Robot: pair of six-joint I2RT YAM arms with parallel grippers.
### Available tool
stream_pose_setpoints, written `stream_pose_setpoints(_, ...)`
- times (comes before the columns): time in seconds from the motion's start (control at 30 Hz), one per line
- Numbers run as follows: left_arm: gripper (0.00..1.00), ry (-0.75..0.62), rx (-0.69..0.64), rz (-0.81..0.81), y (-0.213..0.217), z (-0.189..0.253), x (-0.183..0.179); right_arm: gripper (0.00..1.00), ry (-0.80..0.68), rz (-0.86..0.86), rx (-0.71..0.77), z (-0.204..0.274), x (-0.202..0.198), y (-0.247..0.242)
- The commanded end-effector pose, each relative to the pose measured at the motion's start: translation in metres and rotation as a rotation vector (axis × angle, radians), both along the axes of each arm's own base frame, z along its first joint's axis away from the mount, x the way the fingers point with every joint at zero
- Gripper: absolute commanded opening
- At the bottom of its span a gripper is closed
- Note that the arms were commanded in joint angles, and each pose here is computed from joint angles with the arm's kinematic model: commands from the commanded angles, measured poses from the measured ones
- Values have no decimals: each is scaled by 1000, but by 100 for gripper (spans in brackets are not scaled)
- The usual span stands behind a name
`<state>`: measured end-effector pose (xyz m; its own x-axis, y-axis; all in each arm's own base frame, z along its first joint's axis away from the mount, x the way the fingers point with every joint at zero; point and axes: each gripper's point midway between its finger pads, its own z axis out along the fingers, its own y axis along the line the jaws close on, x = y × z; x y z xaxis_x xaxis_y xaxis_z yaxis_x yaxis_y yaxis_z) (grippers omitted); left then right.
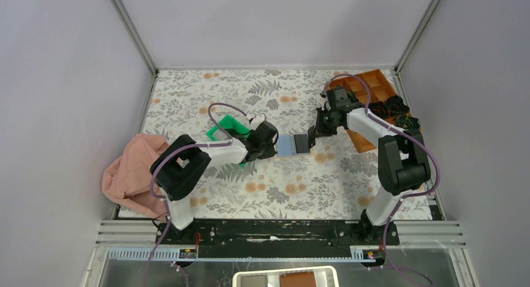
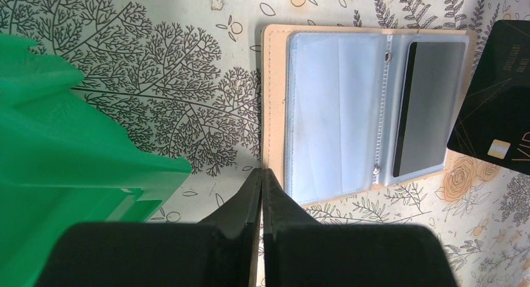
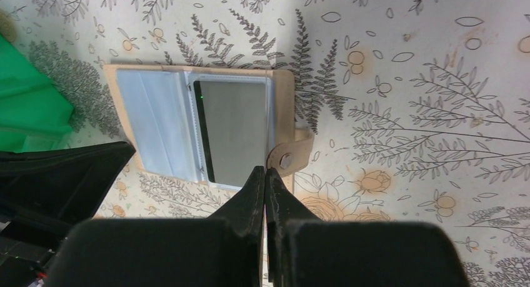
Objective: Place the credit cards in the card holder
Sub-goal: Turn over the card slot in the card holder.
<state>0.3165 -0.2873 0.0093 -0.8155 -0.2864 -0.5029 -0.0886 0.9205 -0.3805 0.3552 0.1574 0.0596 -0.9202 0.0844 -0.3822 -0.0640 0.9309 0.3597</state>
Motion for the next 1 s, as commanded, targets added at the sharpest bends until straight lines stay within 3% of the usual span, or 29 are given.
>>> stream_pose_setpoints(0.0, 4, 199, 232, 13, 55, -66, -45, 0, -58, -5, -43, 15, 5, -10)
stream_pose_setpoints(0.97, 4, 205, 236, 8, 54, -69, -44, 0, -23, 17, -6, 2, -1, -3)
